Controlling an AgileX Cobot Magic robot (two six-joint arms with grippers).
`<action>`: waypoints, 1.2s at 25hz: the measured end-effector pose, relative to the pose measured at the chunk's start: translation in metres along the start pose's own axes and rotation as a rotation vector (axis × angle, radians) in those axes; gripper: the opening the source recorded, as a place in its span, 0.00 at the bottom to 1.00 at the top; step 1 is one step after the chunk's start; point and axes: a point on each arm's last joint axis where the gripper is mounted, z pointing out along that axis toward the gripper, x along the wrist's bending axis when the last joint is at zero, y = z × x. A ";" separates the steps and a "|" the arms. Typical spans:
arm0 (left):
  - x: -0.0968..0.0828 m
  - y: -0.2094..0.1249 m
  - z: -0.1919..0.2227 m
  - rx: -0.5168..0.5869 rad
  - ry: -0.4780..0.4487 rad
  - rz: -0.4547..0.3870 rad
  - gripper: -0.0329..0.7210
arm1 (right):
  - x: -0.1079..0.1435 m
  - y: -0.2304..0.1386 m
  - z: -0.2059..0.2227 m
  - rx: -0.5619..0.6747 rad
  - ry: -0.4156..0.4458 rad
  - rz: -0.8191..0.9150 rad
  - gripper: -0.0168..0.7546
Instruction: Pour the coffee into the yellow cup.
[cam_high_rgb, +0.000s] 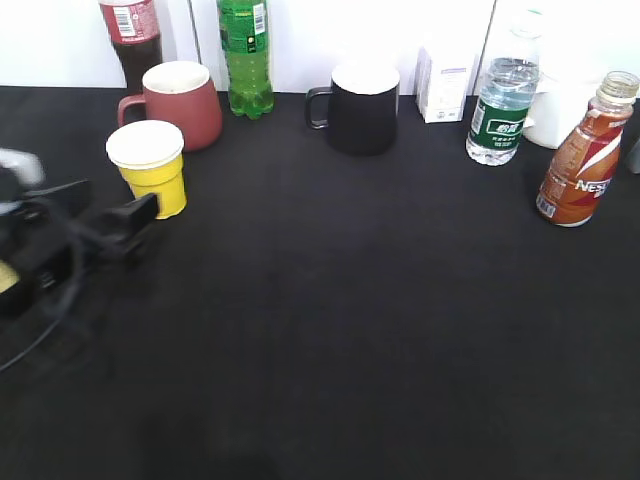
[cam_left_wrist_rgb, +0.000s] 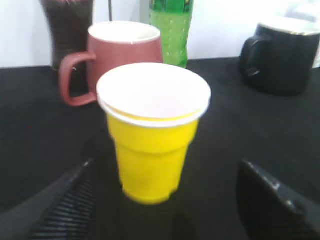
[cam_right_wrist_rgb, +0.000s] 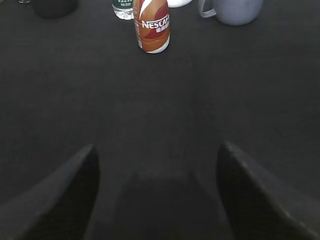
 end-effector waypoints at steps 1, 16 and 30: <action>0.000 -0.001 0.011 0.005 0.000 -0.002 0.94 | 0.000 0.000 0.000 0.000 0.000 0.000 0.76; 0.003 -0.026 0.084 0.042 0.012 -0.058 0.69 | 0.000 0.000 0.000 0.000 0.000 0.000 0.76; -0.093 0.031 0.110 0.011 -0.787 0.095 0.66 | 0.000 0.000 0.000 0.000 0.000 0.000 0.76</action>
